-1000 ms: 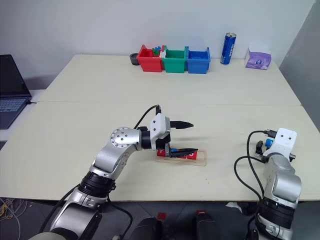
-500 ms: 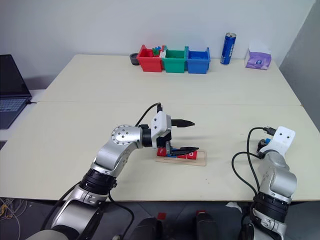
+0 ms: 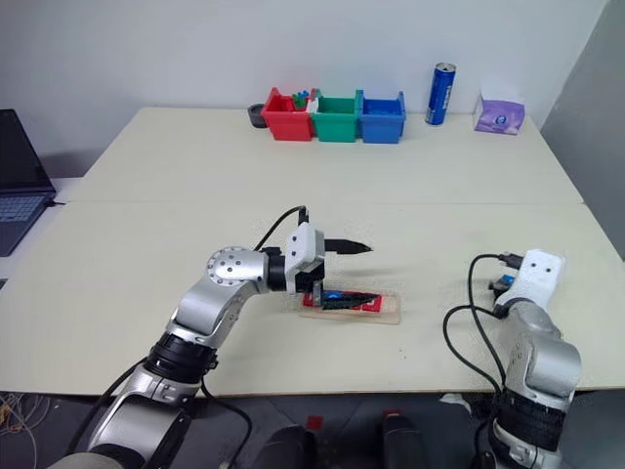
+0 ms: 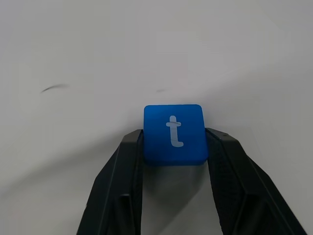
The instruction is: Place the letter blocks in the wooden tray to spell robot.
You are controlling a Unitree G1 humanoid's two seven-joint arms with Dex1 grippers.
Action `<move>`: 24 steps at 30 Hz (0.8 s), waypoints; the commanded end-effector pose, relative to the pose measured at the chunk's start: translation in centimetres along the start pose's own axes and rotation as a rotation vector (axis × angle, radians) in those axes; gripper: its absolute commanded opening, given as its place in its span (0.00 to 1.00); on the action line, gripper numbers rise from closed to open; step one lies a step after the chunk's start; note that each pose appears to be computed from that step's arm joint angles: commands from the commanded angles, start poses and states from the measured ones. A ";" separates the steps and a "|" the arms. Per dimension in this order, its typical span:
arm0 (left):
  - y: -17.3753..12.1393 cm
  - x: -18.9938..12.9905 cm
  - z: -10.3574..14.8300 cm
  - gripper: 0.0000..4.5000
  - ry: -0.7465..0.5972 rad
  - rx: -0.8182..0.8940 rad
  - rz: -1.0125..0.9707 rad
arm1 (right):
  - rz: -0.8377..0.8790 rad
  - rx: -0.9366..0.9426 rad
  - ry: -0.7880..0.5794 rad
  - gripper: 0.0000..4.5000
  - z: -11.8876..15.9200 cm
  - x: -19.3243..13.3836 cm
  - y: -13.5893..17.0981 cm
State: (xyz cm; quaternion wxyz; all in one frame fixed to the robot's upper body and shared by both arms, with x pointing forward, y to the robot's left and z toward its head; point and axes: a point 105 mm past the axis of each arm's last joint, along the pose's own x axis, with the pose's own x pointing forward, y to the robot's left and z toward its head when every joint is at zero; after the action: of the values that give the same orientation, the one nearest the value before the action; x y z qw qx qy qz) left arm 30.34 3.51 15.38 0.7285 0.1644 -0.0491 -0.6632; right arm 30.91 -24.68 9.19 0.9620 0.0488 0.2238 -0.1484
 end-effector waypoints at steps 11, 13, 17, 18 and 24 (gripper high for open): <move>-1.3 -4.3 -0.4 1.00 0.038 0.017 0.010 | 0.367 -0.076 0.126 0.32 -1.5 -5.5 8.1; -1.4 -4.2 -0.4 1.00 0.036 0.017 0.011 | 0.372 -0.084 0.125 0.32 -1.5 -5.6 8.4; -1.4 -4.1 -0.3 1.00 0.034 0.016 0.013 | 0.370 -0.095 0.127 0.56 -1.6 -5.6 8.5; -1.4 -4.1 -0.3 1.00 0.034 0.015 0.013 | 0.372 -0.095 0.127 0.63 -1.7 -5.6 8.5; -1.4 -4.2 -0.4 1.00 0.038 0.013 0.009 | 0.407 -0.092 0.079 0.99 -0.7 -6.3 8.8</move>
State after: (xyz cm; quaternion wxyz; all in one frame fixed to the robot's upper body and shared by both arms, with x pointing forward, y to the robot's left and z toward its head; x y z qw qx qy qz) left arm 28.91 7.73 14.03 0.7348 0.1767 -0.0166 -0.6547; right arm 27.94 -14.63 10.03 0.9556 0.0590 0.2840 0.0521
